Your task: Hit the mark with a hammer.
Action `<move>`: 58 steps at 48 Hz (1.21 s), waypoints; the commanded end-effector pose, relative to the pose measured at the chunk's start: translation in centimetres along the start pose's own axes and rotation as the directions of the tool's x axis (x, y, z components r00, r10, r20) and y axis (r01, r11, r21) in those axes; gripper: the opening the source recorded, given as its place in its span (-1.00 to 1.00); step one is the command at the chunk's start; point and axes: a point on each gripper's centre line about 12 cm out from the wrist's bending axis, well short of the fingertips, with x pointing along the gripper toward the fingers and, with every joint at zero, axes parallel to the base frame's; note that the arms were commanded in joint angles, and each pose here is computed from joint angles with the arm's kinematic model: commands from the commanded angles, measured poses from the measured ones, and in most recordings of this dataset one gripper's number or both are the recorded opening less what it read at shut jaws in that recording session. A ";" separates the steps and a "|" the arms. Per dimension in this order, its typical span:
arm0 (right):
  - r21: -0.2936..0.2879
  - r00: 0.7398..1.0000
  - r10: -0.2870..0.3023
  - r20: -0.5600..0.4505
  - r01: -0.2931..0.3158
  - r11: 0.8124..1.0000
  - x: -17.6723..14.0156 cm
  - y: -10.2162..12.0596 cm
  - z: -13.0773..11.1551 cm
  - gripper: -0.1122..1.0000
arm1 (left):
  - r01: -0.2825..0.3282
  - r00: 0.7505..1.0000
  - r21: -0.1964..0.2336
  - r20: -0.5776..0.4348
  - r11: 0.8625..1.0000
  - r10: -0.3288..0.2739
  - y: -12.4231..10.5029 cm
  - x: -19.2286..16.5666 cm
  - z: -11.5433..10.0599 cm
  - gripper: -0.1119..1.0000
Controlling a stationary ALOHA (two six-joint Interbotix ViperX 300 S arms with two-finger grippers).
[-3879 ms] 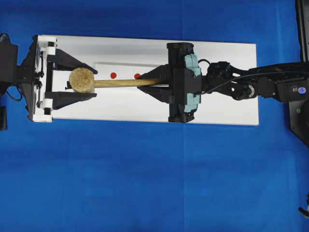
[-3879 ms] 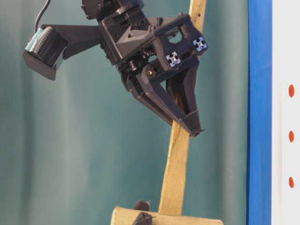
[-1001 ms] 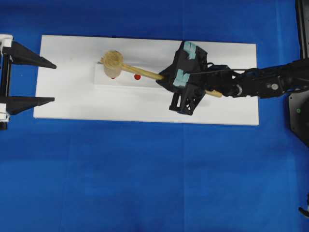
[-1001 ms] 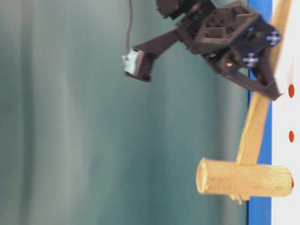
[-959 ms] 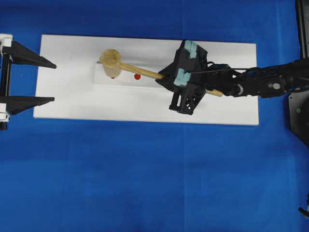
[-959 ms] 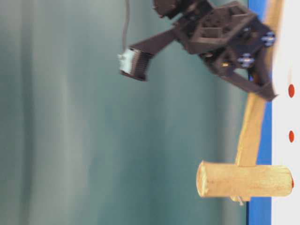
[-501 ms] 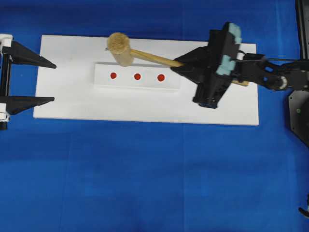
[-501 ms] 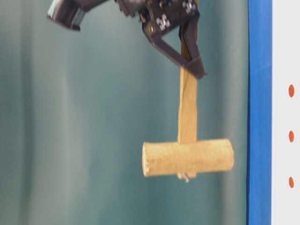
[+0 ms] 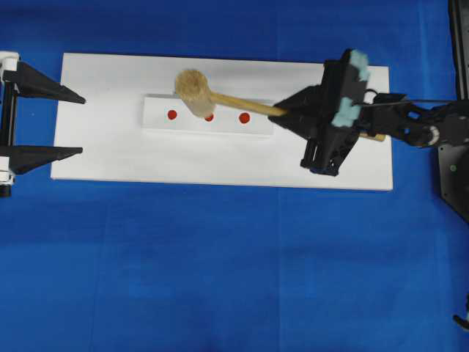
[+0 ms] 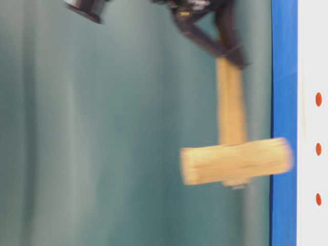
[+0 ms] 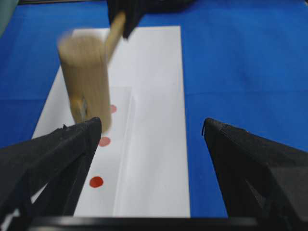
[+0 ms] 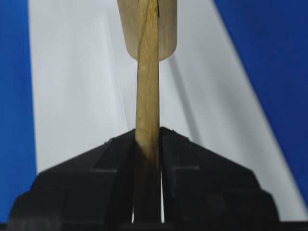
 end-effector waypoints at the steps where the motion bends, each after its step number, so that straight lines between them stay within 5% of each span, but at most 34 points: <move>1: 0.020 0.998 -0.020 -0.056 0.021 1.000 1.2 0.0 -1.4 -0.74 | -0.003 1.000 -0.002 0.018 1.000 0.003 0.1 0.1 0.5 0.72; 10: 0.032 0.992 -0.017 -0.122 0.021 0.999 2.3 0.4 -3.0 -0.74 | -0.003 1.000 -0.002 0.024 1.000 0.004 0.1 0.1 0.6 0.72; 20: 0.039 0.999 -0.038 -0.001 0.038 0.999 0.3 -0.1 -0.5 -0.74 | -0.003 1.000 -0.002 0.024 1.000 0.004 0.1 0.1 0.6 0.72; 31: 0.051 0.992 0.007 0.128 -0.014 0.999 -4.0 -0.5 1.9 -0.74 | -0.005 1.000 -0.002 0.023 1.000 0.005 0.1 0.0 0.5 0.72; 42: 0.062 0.987 0.020 0.157 -0.030 0.998 -6.6 -1.4 0.9 -0.74 | -0.005 1.000 -0.002 0.021 1.000 0.005 0.1 0.0 0.5 0.72; 58: 0.054 0.990 0.014 0.137 -0.021 0.998 -6.5 -1.6 0.2 -0.74 | -0.003 1.000 -0.002 0.024 1.000 0.004 0.1 0.0 0.6 0.72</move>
